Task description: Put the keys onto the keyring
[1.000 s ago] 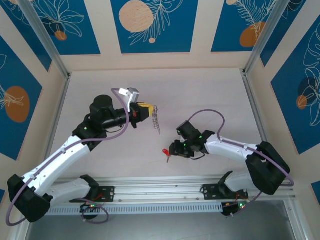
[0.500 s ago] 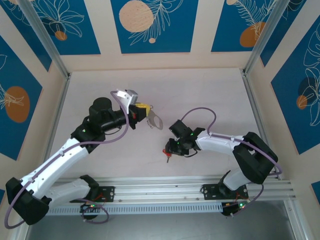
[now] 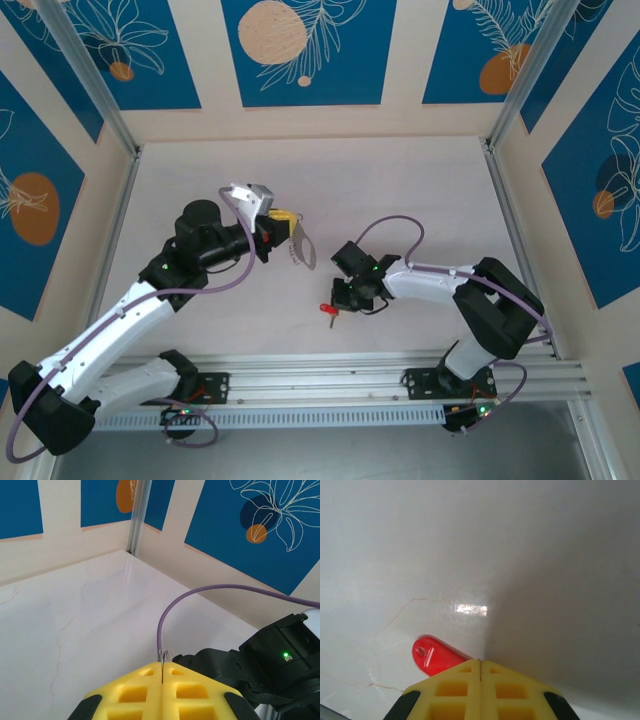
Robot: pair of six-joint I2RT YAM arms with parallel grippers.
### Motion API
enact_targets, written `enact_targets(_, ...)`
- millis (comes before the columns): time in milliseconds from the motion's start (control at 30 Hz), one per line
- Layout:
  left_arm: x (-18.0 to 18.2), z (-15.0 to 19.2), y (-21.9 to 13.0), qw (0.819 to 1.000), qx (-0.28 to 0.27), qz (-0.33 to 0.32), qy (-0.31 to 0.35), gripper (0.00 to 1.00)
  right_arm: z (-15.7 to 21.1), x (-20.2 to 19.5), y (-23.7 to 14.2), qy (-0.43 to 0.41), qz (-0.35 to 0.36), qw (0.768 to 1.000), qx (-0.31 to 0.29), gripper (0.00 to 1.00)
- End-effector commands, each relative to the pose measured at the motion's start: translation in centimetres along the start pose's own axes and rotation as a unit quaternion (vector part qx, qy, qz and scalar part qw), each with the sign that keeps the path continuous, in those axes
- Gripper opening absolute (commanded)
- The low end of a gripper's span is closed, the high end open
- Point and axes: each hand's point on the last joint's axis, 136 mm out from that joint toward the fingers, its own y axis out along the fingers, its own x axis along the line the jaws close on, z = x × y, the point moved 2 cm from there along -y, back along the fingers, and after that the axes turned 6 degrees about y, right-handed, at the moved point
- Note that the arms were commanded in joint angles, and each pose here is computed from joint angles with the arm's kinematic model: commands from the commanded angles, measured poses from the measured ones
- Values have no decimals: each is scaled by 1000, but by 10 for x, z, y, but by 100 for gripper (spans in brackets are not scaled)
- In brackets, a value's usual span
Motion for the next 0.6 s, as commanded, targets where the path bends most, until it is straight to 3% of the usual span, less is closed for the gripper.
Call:
enact_targets(0,-9,-11,-5,999,-23,15,17,0,-1,-3,-9,-1,13,1000,-14,0)
enact_targets(200,-10,-14,-5,999,-36,19,26,0,-17,10,-52,-38,-22,997,-62,0)
enact_targets(333,-11,-15,2,998,-40,28,34,0,-35,23,-100,-67,-95,987,-113,0)
enact_targets(567,-17,-20,22,996,-41,73,42,0,-55,43,-191,-139,-244,935,-215,0)
